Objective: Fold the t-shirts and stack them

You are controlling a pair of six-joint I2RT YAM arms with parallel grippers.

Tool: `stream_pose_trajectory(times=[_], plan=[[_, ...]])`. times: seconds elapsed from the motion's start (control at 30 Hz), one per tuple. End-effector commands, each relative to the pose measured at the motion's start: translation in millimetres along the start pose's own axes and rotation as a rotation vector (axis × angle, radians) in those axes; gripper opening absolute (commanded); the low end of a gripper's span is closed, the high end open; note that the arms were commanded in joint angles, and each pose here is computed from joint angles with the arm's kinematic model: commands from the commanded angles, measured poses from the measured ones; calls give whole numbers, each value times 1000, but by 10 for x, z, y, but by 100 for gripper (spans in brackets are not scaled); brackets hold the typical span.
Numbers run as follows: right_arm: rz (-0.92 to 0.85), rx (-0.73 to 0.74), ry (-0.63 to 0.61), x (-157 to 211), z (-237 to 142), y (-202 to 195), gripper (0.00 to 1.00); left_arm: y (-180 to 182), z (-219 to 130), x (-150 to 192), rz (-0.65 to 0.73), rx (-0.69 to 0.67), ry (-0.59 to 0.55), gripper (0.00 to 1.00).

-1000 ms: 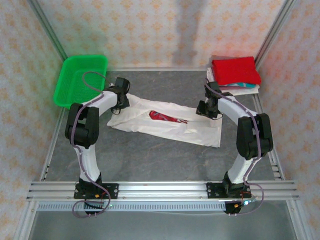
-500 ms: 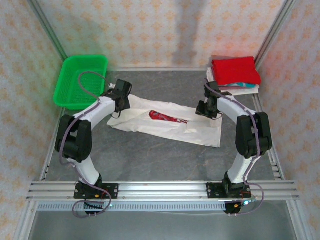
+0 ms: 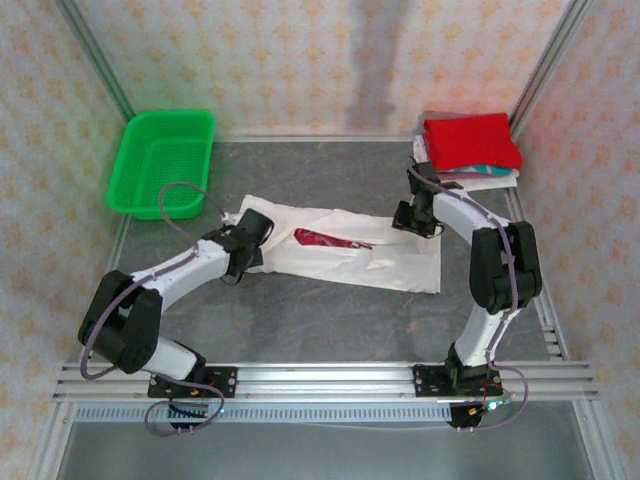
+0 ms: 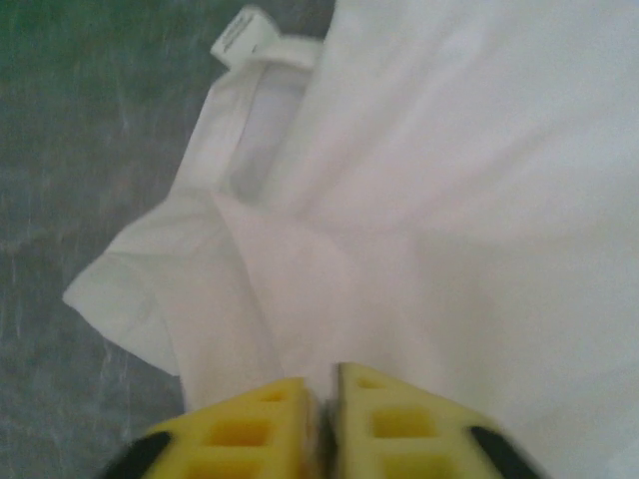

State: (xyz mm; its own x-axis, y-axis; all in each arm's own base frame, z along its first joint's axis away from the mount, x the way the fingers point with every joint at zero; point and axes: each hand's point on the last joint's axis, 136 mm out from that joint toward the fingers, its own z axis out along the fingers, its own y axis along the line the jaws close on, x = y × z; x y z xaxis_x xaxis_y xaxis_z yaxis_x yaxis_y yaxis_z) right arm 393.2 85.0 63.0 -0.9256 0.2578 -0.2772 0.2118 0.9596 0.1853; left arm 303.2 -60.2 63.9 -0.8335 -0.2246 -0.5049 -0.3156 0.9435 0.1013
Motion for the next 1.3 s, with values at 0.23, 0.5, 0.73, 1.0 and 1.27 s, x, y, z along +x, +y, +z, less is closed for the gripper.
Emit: stream_pose_trajectory(times=[0.23, 0.5, 0.73, 1.0, 1.27], plan=[[67, 75, -14, -47, -66, -181, 45, -53, -550, -22, -57, 138, -124, 40], [287, -103, -52, -101, -101, -296, 46, -493, -970, -671, -19, 362, -209, 39], [334, -159, -12, 2, -58, -322, 45, -851, -441, -437, 152, 328, -36, 54], [371, -156, 28, 134, 12, -409, 46, -647, -85, -123, 233, 189, 39, 55], [377, -143, 27, 100, 81, -428, 27, -439, 68, -70, 198, 104, 50, 22]])
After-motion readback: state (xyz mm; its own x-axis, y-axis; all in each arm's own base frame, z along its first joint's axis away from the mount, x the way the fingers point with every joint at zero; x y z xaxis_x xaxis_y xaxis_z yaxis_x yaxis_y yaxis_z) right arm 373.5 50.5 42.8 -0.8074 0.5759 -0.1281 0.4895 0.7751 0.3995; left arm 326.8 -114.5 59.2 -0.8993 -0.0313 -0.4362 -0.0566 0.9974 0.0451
